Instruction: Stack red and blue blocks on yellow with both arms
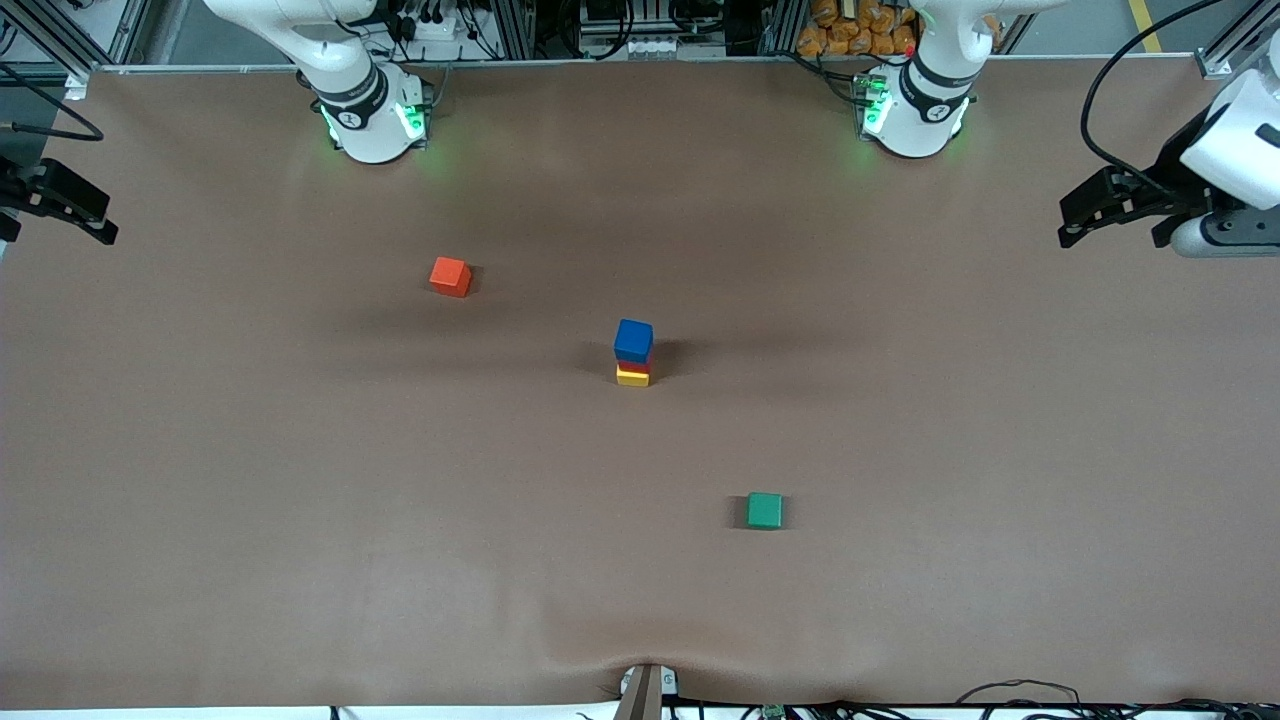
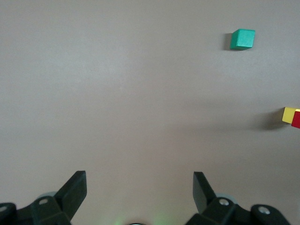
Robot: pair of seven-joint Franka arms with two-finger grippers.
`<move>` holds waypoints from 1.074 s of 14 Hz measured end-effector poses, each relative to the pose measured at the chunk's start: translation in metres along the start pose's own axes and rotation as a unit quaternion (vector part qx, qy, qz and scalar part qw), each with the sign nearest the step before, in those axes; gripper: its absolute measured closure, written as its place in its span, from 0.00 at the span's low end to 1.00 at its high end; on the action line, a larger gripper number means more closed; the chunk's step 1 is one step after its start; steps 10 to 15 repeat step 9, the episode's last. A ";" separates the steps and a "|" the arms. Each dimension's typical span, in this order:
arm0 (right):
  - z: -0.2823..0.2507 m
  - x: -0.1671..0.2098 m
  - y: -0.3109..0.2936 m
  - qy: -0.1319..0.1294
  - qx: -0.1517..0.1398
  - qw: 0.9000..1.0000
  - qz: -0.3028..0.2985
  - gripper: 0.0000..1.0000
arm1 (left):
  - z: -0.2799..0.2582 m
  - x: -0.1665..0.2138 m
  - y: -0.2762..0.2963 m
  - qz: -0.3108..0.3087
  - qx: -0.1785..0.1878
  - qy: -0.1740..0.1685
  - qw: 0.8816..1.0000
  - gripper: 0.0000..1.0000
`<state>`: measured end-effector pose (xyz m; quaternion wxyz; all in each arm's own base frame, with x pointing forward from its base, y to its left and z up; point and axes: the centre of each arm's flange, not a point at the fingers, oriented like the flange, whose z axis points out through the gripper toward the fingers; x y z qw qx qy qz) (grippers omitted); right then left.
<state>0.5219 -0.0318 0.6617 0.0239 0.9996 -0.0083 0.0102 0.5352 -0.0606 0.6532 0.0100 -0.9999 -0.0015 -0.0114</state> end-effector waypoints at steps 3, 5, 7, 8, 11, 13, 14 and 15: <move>0.001 0.001 0.000 0.000 0.000 1.000 0.000 0.00 | -0.002 -0.002 0.000 0.000 0.000 -0.004 1.000 0.00; 0.000 0.001 0.000 0.000 0.001 1.000 0.000 0.00 | -0.006 -0.004 -0.001 0.000 0.001 -0.010 1.000 0.00; 0.000 0.001 0.000 0.000 0.001 1.000 0.000 0.00 | -0.010 -0.006 -0.001 0.000 0.001 -0.011 1.000 0.00; 0.000 0.001 -0.001 0.000 0.002 1.000 0.000 0.00 | -0.011 -0.006 -0.001 0.000 0.001 -0.011 1.000 0.00; 0.000 0.001 -0.001 0.000 0.003 1.000 0.000 0.00 | -0.011 -0.006 -0.001 0.000 0.001 -0.011 1.000 0.00; 0.000 0.001 -0.001 0.000 0.003 1.000 0.000 0.00 | -0.011 -0.006 -0.001 0.000 0.001 -0.011 1.000 0.00; 0.000 0.001 -0.001 0.000 0.003 1.000 0.000 0.00 | -0.011 -0.006 -0.001 0.000 0.001 -0.011 1.000 0.00; 0.000 0.001 -0.001 0.000 0.003 1.000 0.000 0.00 | -0.011 -0.006 -0.001 0.000 0.001 -0.011 1.000 0.00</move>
